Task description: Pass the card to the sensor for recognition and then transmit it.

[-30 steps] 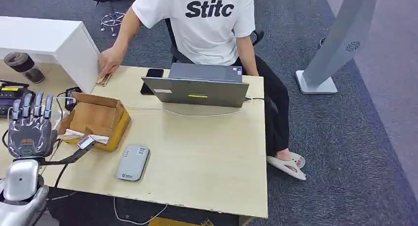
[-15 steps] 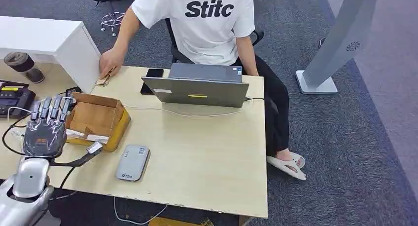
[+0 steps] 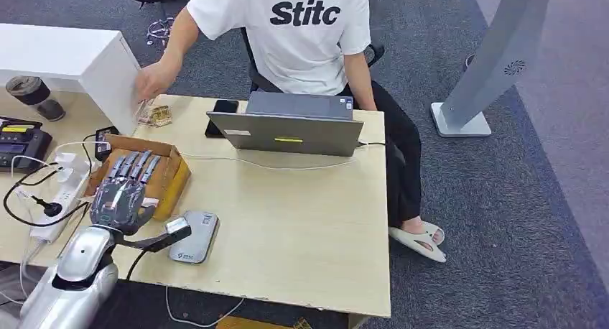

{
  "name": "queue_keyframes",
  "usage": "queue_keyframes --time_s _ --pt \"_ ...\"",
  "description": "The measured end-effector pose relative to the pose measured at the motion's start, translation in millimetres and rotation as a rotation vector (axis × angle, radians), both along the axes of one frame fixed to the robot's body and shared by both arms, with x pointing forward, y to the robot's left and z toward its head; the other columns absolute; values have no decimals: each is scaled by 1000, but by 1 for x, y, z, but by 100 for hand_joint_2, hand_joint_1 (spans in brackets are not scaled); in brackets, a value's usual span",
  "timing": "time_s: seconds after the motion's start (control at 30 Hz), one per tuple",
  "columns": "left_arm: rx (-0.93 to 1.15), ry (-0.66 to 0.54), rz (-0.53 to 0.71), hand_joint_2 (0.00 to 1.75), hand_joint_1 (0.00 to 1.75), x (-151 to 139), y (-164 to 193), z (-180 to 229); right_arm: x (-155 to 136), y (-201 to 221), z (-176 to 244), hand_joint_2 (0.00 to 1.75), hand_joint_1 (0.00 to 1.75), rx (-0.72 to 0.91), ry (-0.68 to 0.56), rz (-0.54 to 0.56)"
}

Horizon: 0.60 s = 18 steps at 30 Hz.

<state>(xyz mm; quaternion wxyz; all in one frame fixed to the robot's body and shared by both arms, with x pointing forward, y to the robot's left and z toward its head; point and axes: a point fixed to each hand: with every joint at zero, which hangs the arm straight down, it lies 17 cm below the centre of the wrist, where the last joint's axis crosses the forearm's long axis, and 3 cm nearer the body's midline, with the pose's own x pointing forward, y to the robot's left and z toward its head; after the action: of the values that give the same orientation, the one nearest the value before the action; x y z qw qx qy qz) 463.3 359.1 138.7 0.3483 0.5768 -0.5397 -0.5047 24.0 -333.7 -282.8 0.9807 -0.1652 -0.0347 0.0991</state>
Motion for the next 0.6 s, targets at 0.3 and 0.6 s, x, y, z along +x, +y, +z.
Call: queue_keyframes --time_s 0.3,0.6 --pt "-153 11 -2 175 0 0 -35 3 -3 4 0 175 0 5 4 -18" --pt "-235 53 -1 175 0 2 -43 -1 -5 6 0 175 0 7 5 -31"
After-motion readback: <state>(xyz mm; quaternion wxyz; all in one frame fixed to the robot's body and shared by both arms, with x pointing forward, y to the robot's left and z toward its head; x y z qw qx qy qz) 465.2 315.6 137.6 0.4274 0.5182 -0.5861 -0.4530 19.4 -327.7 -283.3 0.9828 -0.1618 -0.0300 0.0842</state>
